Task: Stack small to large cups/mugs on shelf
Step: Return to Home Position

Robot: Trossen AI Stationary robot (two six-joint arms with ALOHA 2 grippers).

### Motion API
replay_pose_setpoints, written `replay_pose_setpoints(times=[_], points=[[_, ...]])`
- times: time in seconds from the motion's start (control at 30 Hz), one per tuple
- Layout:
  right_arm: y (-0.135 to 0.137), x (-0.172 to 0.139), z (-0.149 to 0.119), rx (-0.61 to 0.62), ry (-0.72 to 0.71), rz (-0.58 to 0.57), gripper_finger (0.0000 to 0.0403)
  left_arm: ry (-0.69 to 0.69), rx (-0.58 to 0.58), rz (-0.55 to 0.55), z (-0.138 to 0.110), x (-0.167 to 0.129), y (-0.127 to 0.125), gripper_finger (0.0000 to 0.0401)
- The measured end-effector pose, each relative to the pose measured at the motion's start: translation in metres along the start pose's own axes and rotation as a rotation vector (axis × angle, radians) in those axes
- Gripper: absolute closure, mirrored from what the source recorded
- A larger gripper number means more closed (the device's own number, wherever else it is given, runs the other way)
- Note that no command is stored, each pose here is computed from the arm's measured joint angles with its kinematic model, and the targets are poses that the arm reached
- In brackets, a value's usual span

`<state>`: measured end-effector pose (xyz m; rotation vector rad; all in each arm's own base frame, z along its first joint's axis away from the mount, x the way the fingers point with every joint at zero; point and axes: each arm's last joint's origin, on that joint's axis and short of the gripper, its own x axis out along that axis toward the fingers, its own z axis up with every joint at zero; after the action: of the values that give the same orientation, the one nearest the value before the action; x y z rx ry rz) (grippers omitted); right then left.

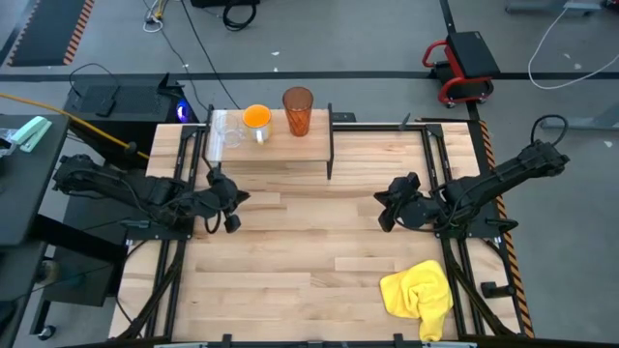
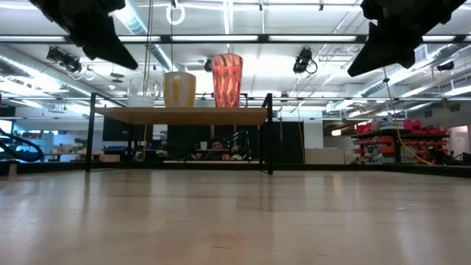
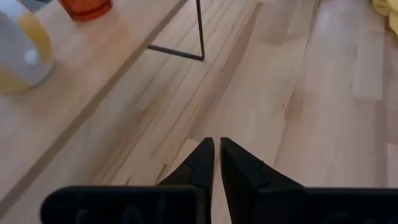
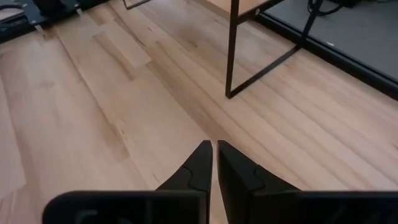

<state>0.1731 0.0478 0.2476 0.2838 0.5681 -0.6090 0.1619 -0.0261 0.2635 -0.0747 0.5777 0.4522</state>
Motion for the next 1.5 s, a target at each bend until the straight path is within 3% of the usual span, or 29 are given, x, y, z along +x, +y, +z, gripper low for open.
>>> replay_pose_setpoints(times=[0.23, 0.97, 1.33, 1.5], points=[[0.001, 0.002, 0.0, -0.006, -0.04, -0.045, 0.037, -0.002, -0.005, 0.001, -0.015, 0.011, -0.002, 0.0364], [0.001, 0.002, 0.001, 0.017, -0.043, -0.041, 0.037, -0.017, -0.001, -0.004, -0.014, 0.011, -0.002, 0.0366], [0.002, 0.002, 0.001, -0.032, -0.048, -0.044, 0.037, -0.116, -0.018, -0.042, -0.008, -0.009, 0.01, 0.0378], [0.002, 0.003, 0.002, -0.024, -0.056, -0.043, 0.037, -0.072, -0.021, -0.027, -0.014, -0.01, 0.013, 0.0372]])
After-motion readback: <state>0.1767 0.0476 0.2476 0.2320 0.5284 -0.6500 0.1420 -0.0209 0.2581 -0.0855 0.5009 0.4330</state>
